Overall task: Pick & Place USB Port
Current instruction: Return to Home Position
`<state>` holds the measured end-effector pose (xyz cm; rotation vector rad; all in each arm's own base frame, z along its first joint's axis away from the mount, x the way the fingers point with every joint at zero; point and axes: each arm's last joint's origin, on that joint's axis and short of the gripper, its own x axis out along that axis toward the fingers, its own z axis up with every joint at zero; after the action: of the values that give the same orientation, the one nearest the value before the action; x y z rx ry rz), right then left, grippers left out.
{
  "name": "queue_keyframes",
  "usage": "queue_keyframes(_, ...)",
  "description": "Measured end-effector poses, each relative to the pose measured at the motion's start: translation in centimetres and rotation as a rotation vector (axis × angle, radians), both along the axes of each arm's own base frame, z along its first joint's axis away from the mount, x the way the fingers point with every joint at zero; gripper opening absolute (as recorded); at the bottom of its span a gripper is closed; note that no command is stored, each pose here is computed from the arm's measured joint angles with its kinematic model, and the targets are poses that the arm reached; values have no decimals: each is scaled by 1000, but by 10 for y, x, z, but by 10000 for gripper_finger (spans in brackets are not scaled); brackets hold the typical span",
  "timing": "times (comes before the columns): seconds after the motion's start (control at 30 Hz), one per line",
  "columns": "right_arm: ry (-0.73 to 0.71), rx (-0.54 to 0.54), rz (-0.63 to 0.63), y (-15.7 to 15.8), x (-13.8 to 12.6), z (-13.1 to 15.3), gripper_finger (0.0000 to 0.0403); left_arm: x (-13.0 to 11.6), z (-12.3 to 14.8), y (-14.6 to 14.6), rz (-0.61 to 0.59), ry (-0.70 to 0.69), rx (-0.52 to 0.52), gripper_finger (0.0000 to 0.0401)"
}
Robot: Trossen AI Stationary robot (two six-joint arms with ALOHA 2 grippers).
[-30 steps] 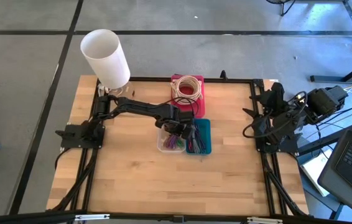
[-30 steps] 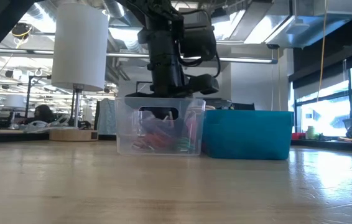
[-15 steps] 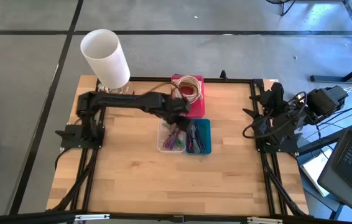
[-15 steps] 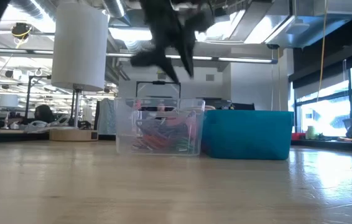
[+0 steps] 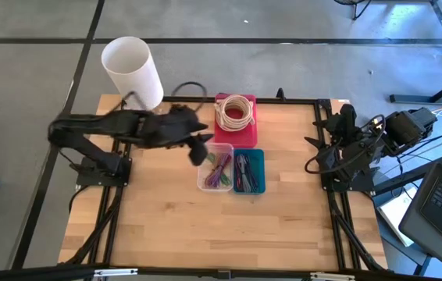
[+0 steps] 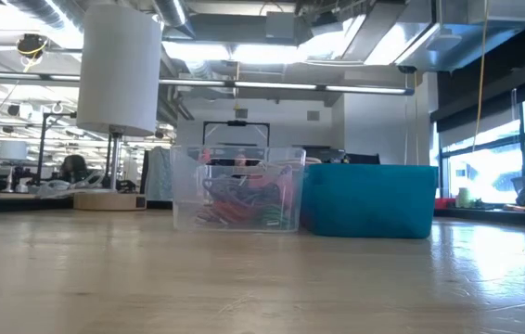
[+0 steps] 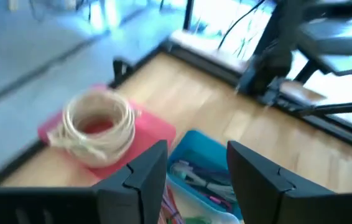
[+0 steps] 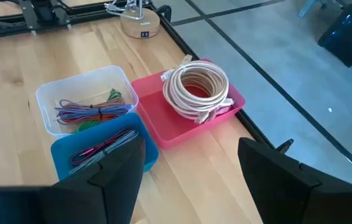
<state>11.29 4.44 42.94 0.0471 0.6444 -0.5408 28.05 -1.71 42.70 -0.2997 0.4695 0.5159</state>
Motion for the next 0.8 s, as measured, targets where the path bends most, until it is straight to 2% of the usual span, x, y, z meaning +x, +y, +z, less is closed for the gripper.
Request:
queue_keyframes(0.17,15,-17,19,0,0,0,260,-34,26,-17,-39,-102,66,159)
queue_keyframes(0.6,98,138,119,6,1,-3,260,-87,73,-26,-160,-354,207,147)
queue_keyframes(0.8,136,201,162,8,0,-4,260,-95,82,-24,-139,-443,161,147)
